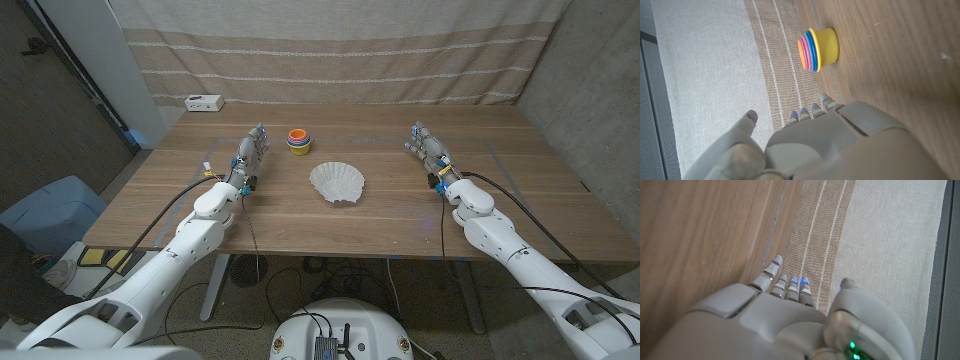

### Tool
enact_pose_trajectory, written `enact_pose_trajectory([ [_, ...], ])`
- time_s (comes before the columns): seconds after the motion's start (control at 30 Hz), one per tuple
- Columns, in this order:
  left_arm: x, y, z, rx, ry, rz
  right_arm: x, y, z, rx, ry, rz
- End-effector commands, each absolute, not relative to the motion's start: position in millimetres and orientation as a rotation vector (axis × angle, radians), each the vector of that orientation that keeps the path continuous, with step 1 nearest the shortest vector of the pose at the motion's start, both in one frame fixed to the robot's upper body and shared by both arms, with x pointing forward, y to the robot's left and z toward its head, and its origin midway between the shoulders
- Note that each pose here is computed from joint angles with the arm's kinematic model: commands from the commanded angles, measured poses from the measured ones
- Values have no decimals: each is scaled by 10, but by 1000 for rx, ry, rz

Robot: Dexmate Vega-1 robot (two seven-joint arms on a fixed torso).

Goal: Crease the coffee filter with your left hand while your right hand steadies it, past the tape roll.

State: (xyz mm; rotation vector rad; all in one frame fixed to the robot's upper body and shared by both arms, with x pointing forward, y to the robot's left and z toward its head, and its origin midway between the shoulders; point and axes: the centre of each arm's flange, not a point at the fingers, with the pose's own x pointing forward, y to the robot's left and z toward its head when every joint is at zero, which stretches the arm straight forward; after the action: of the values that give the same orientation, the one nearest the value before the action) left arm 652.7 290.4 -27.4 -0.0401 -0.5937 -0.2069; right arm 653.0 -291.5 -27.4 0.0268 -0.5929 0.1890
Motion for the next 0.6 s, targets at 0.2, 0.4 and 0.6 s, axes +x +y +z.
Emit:
enact_pose_trajectory([
  [0.2,6500,2854,-295,0,-589,-219,6401,-2770,-231,-150,-590,139],
  [0.4,6485,2832,-308,10,-587,-227,6333,-2690,-191,-264,-574,112],
  [0.6,6468,2800,-321,16,-584,-237,6250,-2600,-161,-387,-564,91],
])
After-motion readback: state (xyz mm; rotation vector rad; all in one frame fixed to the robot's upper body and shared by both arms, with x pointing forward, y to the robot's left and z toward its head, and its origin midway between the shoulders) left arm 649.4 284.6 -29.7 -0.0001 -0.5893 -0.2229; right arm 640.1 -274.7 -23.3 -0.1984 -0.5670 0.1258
